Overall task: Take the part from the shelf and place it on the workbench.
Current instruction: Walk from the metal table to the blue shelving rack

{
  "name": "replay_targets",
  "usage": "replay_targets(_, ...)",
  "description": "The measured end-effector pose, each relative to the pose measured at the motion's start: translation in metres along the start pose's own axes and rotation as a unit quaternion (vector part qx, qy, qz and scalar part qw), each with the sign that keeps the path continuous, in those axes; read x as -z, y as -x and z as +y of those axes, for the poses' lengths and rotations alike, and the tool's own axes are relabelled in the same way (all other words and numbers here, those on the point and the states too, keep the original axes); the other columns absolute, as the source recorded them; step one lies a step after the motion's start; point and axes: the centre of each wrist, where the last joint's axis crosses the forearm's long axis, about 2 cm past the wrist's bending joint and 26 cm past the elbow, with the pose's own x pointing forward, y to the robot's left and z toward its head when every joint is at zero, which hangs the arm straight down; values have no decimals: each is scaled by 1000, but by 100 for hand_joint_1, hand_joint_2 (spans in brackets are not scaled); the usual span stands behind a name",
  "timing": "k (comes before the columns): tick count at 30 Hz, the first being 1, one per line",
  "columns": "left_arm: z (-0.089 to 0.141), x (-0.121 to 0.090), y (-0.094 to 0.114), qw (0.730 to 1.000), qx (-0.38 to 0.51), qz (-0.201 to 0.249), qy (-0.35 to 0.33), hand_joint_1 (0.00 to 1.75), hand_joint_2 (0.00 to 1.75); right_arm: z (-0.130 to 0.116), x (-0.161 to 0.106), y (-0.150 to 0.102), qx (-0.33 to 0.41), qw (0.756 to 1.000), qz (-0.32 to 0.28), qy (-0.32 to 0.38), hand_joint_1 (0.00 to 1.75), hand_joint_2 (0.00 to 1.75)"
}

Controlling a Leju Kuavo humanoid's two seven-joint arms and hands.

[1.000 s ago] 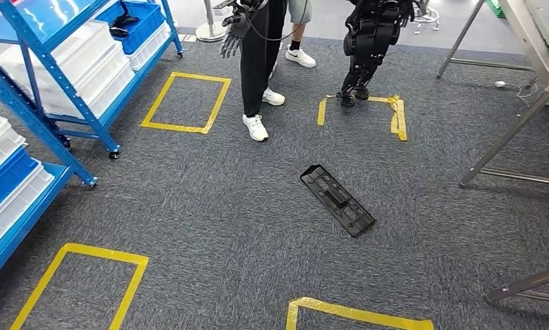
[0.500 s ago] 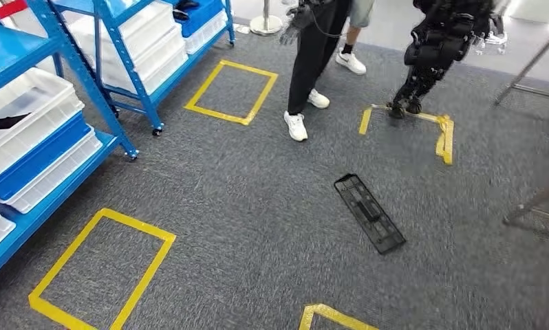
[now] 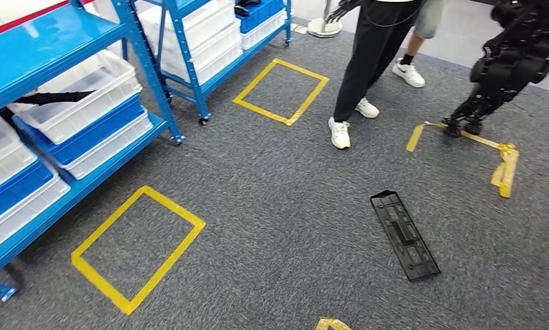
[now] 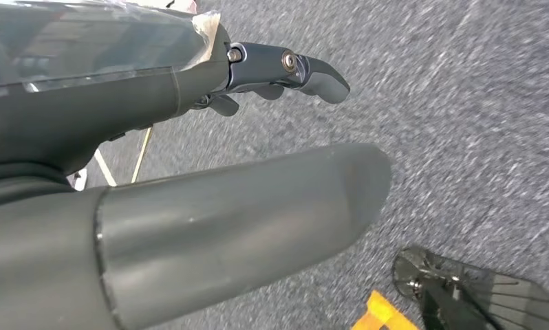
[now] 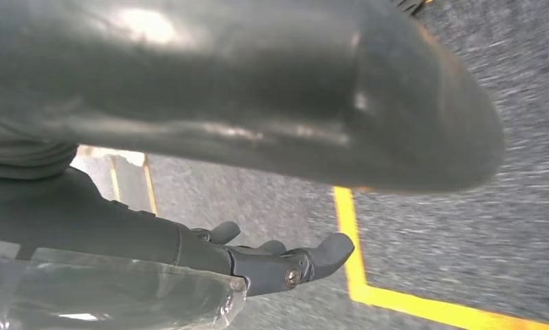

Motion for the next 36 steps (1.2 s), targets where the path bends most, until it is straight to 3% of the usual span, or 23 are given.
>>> replay_targets(36,-2,-2,3,1000,1,5,2,0,0,-3,1,4,-6,1000,-4,-1,0,0)
